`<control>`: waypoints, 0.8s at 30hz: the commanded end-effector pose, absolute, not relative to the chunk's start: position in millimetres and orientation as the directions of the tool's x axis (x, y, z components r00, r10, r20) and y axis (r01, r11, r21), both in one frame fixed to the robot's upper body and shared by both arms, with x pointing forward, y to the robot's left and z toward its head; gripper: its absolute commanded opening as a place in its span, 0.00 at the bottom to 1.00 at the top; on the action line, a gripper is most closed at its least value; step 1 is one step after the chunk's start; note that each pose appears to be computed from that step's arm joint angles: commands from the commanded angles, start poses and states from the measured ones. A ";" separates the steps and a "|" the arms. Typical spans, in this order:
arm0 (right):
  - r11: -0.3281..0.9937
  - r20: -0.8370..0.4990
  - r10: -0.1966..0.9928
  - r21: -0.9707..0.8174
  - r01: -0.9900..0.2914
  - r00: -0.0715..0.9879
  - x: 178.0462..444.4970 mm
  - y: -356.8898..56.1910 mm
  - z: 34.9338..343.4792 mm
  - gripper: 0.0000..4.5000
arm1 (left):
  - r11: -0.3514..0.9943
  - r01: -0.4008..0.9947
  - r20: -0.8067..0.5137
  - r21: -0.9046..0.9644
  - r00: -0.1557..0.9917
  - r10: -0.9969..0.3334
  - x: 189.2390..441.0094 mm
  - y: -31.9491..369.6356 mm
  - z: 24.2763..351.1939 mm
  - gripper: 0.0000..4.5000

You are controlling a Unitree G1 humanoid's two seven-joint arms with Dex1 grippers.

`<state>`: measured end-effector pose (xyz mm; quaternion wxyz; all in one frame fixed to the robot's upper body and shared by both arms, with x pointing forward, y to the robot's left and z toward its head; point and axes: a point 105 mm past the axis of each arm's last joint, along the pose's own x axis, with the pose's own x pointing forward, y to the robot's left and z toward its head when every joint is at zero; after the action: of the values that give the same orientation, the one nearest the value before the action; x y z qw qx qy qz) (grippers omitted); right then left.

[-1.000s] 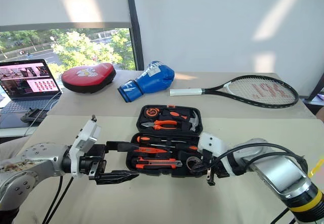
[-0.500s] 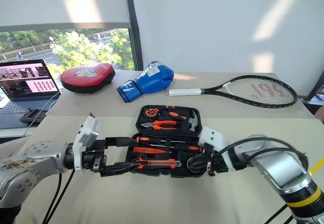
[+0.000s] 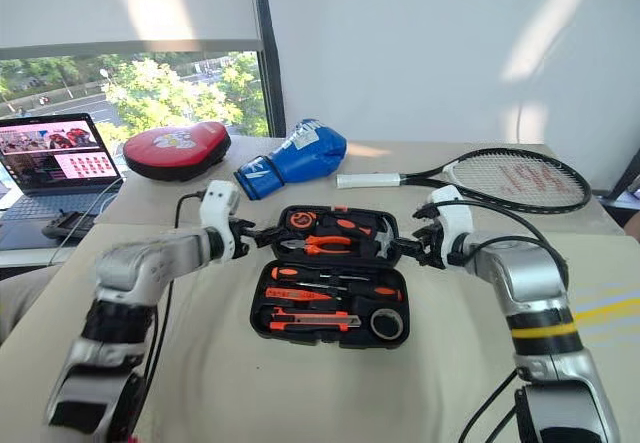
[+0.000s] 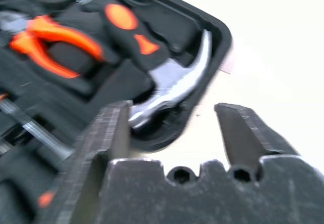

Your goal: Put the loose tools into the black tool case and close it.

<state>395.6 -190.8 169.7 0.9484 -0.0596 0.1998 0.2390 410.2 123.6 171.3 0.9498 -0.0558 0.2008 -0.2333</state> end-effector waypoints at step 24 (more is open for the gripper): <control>0.749 -0.315 0.627 -0.009 -0.662 0.713 404.0 -163.9 177.3 0.01 | 0.756 0.627 -0.180 -0.188 0.735 -0.654 421.6 115.4 192.0 0.00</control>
<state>407.6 -178.4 146.2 0.9245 -0.0259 0.2254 0.3062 428.2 140.2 154.6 0.9368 -0.0908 0.2055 -0.2681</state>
